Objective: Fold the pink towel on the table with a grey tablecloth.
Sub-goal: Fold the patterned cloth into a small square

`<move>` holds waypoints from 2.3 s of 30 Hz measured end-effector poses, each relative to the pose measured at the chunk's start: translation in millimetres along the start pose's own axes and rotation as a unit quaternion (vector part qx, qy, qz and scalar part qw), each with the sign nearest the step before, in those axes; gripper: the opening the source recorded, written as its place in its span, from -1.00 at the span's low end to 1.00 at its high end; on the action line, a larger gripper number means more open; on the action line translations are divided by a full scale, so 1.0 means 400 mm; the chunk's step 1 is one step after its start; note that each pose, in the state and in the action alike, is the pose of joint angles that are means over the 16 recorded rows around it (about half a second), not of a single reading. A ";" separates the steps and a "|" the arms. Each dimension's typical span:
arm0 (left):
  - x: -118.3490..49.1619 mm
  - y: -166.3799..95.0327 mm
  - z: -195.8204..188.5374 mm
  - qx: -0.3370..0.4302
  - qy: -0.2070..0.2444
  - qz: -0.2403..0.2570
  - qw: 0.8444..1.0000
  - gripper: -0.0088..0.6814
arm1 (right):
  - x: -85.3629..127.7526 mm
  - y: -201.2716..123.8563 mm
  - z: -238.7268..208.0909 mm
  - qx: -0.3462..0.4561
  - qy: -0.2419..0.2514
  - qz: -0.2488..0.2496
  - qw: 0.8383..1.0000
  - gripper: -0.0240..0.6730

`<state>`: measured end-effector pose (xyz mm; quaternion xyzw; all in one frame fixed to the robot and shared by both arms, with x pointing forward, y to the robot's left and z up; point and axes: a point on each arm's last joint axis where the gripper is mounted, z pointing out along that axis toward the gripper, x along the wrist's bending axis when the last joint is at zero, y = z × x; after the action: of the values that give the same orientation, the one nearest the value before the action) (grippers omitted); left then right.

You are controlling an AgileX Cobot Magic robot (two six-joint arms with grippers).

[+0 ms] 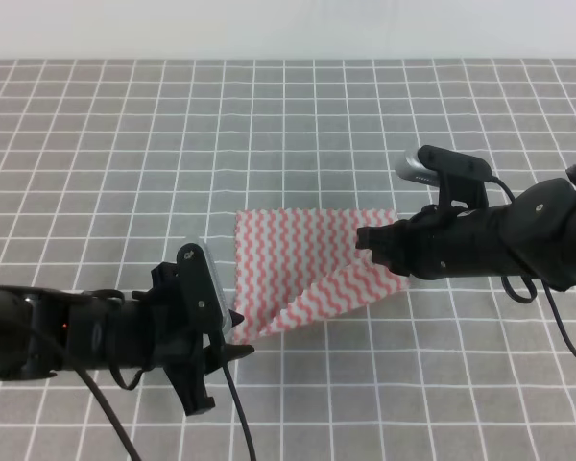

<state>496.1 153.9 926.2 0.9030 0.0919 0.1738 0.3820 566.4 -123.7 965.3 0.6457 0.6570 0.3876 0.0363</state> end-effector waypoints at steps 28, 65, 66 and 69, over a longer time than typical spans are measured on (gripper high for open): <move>0.005 -0.015 0.022 0.012 -0.003 0.020 1.000 0.13 | 0.000 0.001 -0.001 -0.001 0.000 0.000 1.000 -0.97; 0.045 0.036 0.000 -0.017 0.028 -0.066 0.997 -0.98 | -0.001 0.001 0.001 -0.002 -0.001 0.002 1.000 -0.97; 0.051 0.042 -0.001 -0.019 0.031 -0.076 0.996 -0.98 | -0.002 0.002 0.001 -0.003 -0.001 0.003 1.000 -0.97; 0.068 0.058 -0.004 -0.027 0.043 -0.103 0.993 -0.98 | -0.004 0.004 0.000 -0.006 -0.003 0.005 1.000 -0.97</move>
<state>521.5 147.3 950.7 0.8701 0.1956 0.1746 0.4173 568.1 -125.3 965.4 0.6497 0.6516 0.3895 0.0400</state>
